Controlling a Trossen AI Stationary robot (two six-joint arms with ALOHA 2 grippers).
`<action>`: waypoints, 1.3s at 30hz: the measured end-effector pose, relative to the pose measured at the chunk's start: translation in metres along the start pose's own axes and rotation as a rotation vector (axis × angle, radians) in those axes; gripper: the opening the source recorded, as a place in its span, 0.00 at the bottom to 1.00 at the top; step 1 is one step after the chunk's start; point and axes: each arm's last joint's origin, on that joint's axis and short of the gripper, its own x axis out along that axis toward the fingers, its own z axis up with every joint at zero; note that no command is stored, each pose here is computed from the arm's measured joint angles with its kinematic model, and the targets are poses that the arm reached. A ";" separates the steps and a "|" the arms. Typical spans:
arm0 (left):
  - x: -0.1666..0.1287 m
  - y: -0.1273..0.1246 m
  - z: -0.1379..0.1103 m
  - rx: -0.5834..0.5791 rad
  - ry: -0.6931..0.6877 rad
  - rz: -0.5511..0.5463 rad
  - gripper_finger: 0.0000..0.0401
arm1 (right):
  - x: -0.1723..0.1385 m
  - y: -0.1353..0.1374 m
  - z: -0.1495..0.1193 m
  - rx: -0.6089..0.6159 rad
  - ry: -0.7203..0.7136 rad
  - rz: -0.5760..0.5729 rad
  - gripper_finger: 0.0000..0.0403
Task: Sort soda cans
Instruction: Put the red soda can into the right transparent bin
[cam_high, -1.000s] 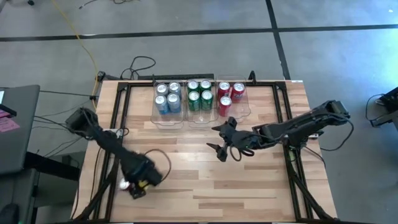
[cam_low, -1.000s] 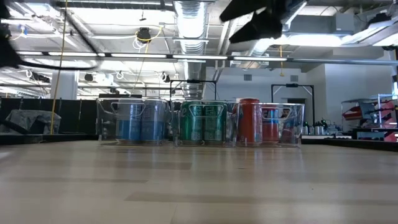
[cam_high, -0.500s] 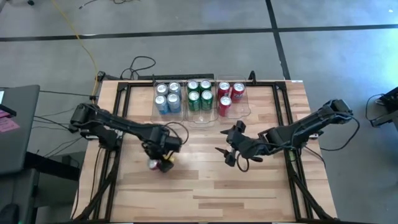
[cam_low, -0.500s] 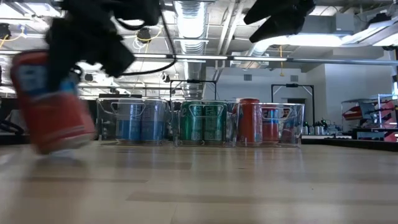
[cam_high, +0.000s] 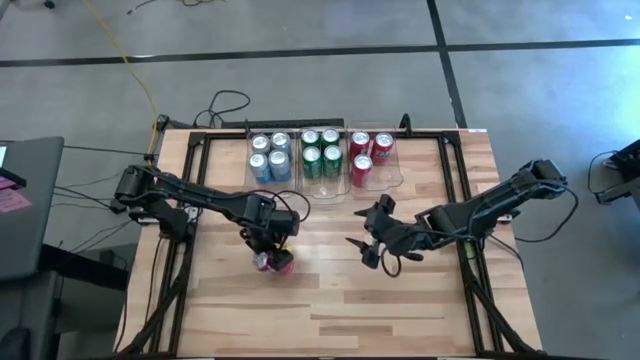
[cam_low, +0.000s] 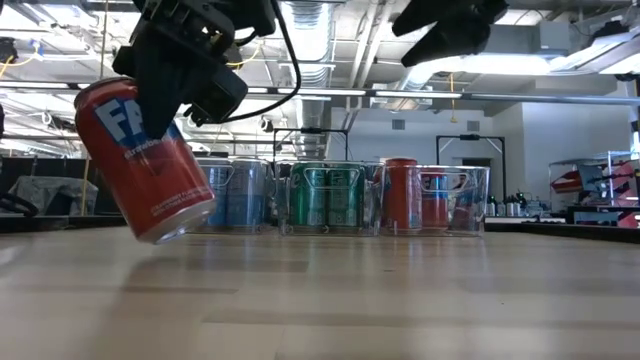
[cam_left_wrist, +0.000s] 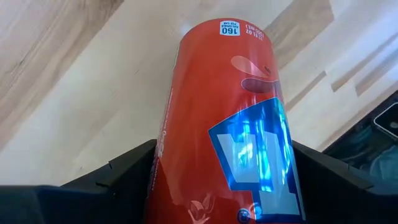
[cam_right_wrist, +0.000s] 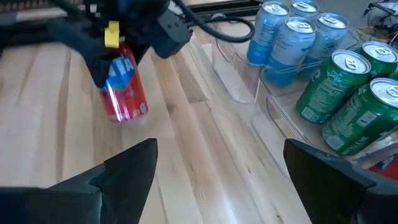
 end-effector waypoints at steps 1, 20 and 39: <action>0.000 0.000 0.000 -0.003 -0.001 -0.001 0.78 | 0.002 0.001 0.000 0.013 -0.002 0.001 0.91; -0.001 -0.022 -0.004 0.207 -0.068 -0.102 0.78 | 0.117 0.045 -0.052 0.067 -0.124 0.369 0.91; -0.018 -0.054 -0.015 0.476 -0.239 -0.075 0.78 | 0.157 0.064 -0.039 0.063 -0.113 0.606 0.90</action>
